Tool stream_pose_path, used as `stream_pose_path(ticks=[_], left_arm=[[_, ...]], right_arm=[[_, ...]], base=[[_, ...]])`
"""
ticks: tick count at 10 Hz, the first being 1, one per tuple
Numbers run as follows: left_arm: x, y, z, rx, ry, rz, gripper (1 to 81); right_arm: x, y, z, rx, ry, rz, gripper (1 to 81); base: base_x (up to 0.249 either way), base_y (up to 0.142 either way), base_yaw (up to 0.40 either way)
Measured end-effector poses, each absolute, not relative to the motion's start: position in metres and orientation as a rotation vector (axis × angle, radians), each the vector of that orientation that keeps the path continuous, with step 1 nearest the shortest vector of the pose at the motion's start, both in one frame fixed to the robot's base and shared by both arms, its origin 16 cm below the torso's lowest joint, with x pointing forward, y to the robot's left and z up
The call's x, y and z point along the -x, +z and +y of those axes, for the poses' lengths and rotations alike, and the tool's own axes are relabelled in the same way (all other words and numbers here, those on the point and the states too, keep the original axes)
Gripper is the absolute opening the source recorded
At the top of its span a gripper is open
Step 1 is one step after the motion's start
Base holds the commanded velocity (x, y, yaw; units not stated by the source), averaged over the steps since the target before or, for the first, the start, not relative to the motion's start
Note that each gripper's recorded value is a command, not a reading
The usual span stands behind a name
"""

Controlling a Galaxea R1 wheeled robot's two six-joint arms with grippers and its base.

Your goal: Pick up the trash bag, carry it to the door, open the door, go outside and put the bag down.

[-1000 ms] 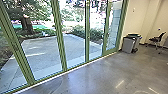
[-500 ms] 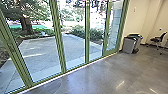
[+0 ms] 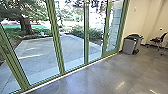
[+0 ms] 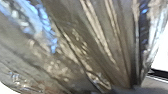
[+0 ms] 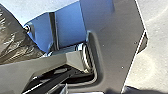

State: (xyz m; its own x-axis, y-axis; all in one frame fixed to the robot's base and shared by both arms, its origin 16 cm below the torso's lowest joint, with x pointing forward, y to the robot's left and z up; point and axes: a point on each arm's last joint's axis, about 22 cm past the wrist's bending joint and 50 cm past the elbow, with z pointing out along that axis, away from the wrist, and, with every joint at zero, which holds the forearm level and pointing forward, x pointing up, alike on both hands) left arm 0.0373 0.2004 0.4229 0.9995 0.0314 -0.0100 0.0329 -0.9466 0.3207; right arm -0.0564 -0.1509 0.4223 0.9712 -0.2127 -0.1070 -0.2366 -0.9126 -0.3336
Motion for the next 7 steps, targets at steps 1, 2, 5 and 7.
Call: stream_pose_path(ticks=[1,2,5,7], left_arm=[[-0.037,0.423,0.201,-2.816,-0.009,0.047,1.0],[-0.040,0.423,0.202,-2.817,-0.003,0.047,1.0],[-0.036,0.422,0.206,-2.821,-0.010,0.048,1.0],[-0.036,0.422,0.208,-2.824,-0.008,0.049,1.0]], right_arm=[[0.058,0.422,-0.151,2.769,0.101,0.327,81.1],[0.056,0.422,-0.151,2.770,0.096,0.325,81.1],[0.057,0.422,-0.153,2.775,0.098,0.326,81.1],[0.061,0.420,-0.162,2.792,0.101,0.328,81.1]], base=[[0.142,-0.064,0.000],[0.141,-0.064,0.000],[0.141,-0.063,0.000],[0.142,-0.063,0.000]])
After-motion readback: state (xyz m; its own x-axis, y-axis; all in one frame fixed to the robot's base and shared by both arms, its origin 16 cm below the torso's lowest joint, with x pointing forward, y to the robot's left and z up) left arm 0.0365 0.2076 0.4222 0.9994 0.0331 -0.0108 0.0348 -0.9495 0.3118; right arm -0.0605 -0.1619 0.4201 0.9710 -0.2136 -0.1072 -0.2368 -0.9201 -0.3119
